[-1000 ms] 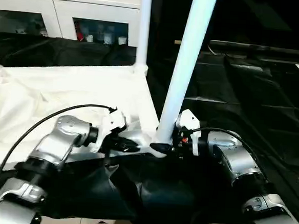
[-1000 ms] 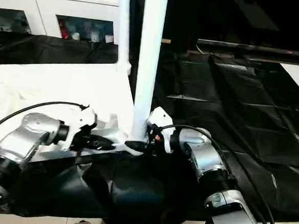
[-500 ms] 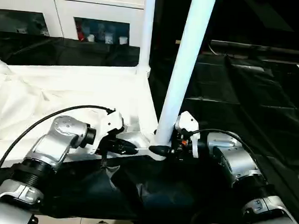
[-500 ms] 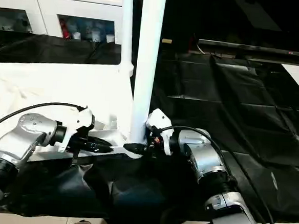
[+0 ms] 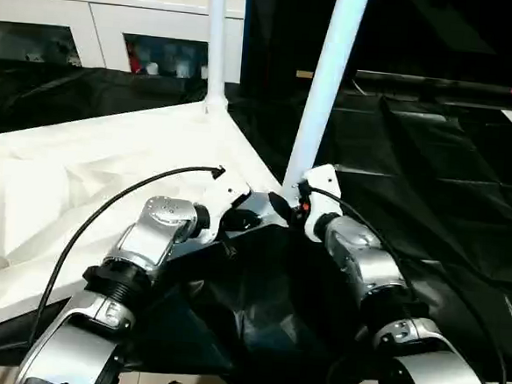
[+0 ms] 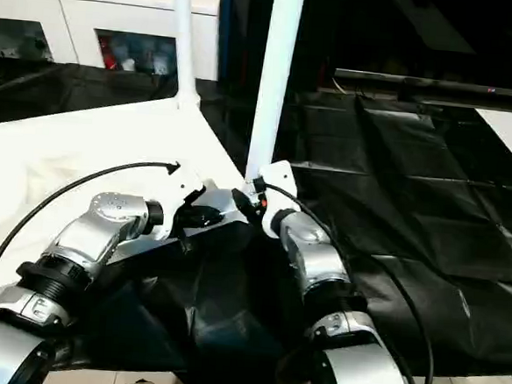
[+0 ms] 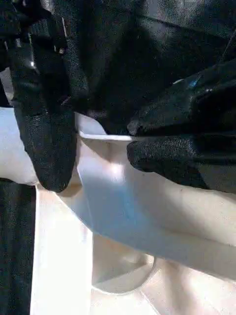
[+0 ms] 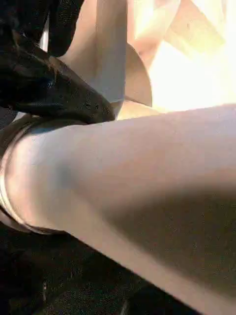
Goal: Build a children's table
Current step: Rotate leg to tighten
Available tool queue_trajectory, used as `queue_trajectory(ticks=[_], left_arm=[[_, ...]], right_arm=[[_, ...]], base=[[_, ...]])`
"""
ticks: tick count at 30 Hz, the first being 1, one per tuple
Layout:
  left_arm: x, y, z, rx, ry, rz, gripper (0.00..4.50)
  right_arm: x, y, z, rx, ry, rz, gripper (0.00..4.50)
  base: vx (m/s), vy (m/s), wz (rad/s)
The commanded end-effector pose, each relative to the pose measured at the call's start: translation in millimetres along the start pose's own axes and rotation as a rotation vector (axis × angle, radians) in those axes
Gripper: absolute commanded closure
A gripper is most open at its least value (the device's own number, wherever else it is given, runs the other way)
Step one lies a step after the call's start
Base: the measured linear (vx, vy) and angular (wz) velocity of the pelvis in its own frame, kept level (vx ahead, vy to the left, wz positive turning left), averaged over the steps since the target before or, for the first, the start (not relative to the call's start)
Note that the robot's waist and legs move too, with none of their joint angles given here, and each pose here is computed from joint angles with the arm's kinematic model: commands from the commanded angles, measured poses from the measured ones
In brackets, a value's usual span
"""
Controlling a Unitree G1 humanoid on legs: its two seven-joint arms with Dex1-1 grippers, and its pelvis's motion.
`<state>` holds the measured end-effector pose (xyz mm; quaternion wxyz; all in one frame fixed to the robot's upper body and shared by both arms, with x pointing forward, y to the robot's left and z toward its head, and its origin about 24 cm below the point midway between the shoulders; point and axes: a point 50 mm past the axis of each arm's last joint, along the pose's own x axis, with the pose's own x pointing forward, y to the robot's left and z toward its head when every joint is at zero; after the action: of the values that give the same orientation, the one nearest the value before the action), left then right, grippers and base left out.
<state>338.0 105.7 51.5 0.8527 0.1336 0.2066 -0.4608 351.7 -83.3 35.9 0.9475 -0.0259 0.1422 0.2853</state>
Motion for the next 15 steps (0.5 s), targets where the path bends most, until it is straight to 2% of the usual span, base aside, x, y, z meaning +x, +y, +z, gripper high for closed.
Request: queue_trajectory(ticks=[1,4,11,13,15], left_arm=[[15,-16.8,15.8,0.015,-0.077,-0.071,4.50],[6,-18.2,7.5,0.037,-0.078,-0.141,4.50],[-6,-19.6,1.2,0.059,-0.075,-0.226,4.50],[-17,-17.7,-4.6,0.072,-0.055,-0.273,4.50],[-20,-16.4,-6.1,0.081,-0.050,-0.283,4.50]], right_arm=[[11.5,38.1,-3.6,-0.034,0.033,0.165,1.06],[7.2,29.3,1.9,-0.098,0.001,0.178,0.98],[-3.6,22.6,3.8,-0.147,-0.025,0.304,0.98],[-16.0,18.3,0.8,-0.191,-0.010,0.448,0.98],[-20.1,16.8,-0.1,-0.200,-0.003,0.493,0.98]], base=[[0.000,0.000,0.00],[0.000,0.000,0.00],[0.000,0.000,0.00],[0.000,0.000,0.00],[0.000,0.000,0.00]])
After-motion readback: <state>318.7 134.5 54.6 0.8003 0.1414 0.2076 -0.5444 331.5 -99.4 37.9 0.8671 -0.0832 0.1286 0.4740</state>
